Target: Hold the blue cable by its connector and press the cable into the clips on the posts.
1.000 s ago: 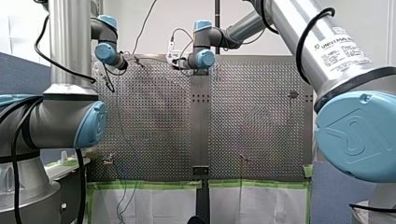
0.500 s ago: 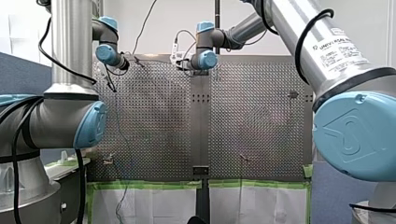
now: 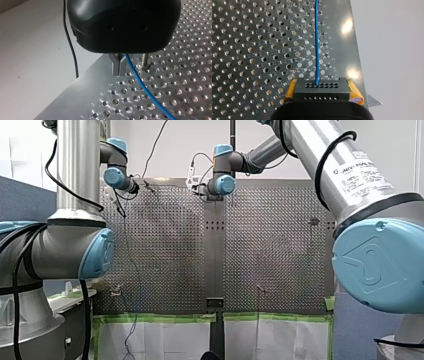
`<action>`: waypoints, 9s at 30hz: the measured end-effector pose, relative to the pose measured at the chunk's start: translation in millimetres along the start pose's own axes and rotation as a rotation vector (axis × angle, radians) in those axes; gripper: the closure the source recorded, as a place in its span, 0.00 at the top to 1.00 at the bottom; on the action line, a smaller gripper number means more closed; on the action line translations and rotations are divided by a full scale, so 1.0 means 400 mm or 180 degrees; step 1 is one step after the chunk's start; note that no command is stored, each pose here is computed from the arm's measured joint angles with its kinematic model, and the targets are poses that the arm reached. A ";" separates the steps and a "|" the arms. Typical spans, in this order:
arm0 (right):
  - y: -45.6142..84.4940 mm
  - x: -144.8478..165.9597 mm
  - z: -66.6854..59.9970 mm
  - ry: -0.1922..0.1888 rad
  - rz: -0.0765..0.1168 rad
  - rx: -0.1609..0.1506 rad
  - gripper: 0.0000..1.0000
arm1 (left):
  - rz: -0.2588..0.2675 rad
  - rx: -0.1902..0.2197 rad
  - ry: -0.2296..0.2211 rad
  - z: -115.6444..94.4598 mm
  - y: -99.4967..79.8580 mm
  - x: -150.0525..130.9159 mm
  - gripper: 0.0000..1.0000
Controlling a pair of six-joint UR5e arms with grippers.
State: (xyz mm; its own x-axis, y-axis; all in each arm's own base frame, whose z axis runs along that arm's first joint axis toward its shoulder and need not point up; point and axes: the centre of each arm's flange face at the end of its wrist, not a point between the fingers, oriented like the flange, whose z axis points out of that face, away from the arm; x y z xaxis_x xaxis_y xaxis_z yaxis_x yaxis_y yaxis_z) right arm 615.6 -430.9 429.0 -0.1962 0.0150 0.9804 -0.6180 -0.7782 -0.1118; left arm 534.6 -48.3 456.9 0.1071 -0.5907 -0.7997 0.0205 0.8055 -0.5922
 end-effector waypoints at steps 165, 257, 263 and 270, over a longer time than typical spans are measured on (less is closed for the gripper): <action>0.016 -0.041 0.057 -0.0030 0.0021 0.0028 0.00 | 0.1415 0.0226 0.0250 -0.313 -0.147 0.042 1.00; 0.005 -0.044 0.055 -0.0042 0.0050 0.0046 0.00 | 0.1287 0.0254 0.0157 -0.084 -0.304 0.130 1.00; 0.005 -0.044 0.055 -0.0043 0.0050 0.0046 0.00 | 0.1329 0.0177 0.0113 -0.081 -0.300 0.129 1.00; 0.004 -0.044 0.054 -0.0054 0.0051 0.0045 0.00 | 0.1354 0.0246 0.0156 -0.072 -0.302 0.154 1.00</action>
State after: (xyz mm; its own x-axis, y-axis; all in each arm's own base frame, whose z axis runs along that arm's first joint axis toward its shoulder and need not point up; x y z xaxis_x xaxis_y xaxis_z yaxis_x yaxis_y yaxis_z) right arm 634.5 -446.0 414.9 -0.1930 -0.0081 0.9812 -0.6041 -0.7870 -0.1253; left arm 510.2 -183.5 476.4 0.0746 -0.2056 -0.9758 0.0592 0.9777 -0.2015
